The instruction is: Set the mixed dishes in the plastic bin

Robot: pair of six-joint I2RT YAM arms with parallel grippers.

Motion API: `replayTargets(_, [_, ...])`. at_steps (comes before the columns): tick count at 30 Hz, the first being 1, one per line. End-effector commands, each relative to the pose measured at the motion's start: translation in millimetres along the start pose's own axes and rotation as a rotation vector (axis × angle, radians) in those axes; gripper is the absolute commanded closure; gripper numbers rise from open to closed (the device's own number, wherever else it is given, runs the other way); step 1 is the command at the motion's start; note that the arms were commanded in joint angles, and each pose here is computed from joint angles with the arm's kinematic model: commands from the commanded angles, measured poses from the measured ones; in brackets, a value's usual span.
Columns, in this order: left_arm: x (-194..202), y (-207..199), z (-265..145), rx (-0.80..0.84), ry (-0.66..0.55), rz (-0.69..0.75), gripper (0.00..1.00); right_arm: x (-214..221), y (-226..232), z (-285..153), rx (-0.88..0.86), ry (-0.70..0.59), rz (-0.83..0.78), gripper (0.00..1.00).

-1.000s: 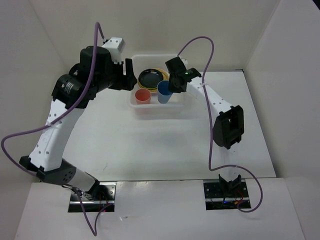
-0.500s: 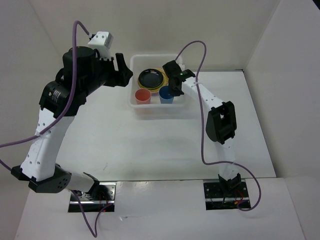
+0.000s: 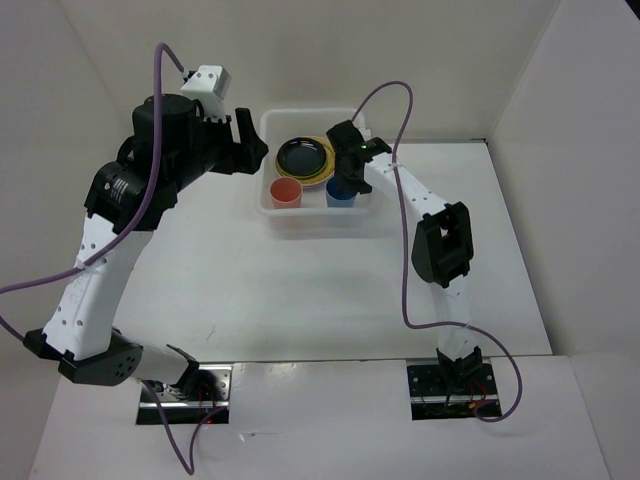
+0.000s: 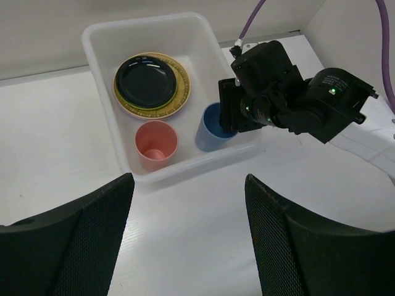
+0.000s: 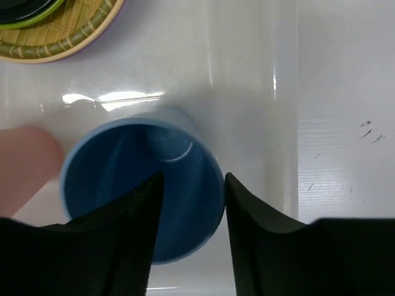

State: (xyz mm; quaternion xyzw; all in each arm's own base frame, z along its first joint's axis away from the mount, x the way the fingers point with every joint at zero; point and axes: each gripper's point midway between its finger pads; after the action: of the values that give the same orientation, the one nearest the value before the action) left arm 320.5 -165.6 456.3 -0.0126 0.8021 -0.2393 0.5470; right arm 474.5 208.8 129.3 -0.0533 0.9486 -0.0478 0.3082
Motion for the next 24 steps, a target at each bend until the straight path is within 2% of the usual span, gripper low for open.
replayTargets(1, [-12, -4, -4, 0.021, -0.05, -0.016, 0.21, -47, -15, -53, -0.01, -0.135, 0.042, 0.41])
replayTargets(3, [-12, -4, -4, 0.021, -0.05, -0.016, 0.21, -53, -21, -70, -0.004, -0.15, 0.048, 0.34])
replayTargets(4, [-12, -4, -4, 0.021, -0.05, -0.016, 0.21, -67, -27, -93, -0.011, -0.207, 0.07, 0.3])
replayTargets(5, [-12, -4, -4, 0.021, -0.05, -0.016, 0.21, -72, -31, -106, -0.017, -0.229, 0.078, 0.21])
replayTargets(7, [-16, -6, -8, 0.029, -0.067, -0.017, 0.21, -86, -39, -137, -0.025, -0.297, 0.105, 0.14])
replayTargets(8, [-16, -5, -8, 0.028, -0.067, -0.008, 0.21, -97, -48, -170, -0.044, -0.363, 0.13, 0.09])
replayTargets(11, [-29, -10, -20, 0.064, -0.141, -0.007, 0.21, -117, -63, -238, -0.116, -0.555, 0.182, 0.0])
replayTargets(13, [-44, -15, -46, 0.116, -0.248, -0.017, 0.18, -99, -66, -243, -0.144, -0.571, 0.194, 0.0])
replayTargets(14, [-48, -14, -57, 0.124, -0.286, -0.022, 0.17, -94, -81, -280, -0.167, -0.655, 0.224, 0.0])
replayTargets(15, [-57, -16, -82, 0.154, -0.348, -0.029, 0.15, -81, -79, -269, -0.175, -0.649, 0.249, 0.0])
replayTargets(16, [-63, -15, -91, 0.158, -0.387, -0.036, 0.12, -73, -84, -271, -0.185, -0.655, 0.254, 0.0])
replayTargets(17, [-60, -9, -94, 0.138, -0.393, -0.04, 0.1, -66, -88, -289, -0.235, -0.683, 0.27, 0.0])
replayTargets(18, [-64, -10, -108, 0.151, -0.427, -0.034, 0.1, -51, -94, -270, -0.221, -0.636, 0.268, 0.0])
replayTargets(20, [-60, -1, -109, 0.115, -0.431, -0.04, 0.08, -36, -93, -267, -0.272, -0.61, 0.245, 0.0])
replayTargets(23, [-53, 2, -105, 0.108, -0.416, -0.038, 0.06, -8, -95, -238, -0.248, -0.529, 0.249, 0.0])
replayTargets(24, [-46, 3, -103, 0.114, -0.394, -0.042, 0.05, -3, -97, -242, -0.25, -0.536, 0.25, 0.0])
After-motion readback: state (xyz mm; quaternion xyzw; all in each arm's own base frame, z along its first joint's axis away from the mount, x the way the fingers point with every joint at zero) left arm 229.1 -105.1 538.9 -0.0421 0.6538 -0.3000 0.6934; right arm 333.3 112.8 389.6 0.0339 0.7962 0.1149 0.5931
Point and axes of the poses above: each gripper's point midway between its finger pads, its own z axis out along the fingers, its own y axis along the line the jaws close on, x = y × z, and after that the axes turned 12 degrees about -z, right-handed
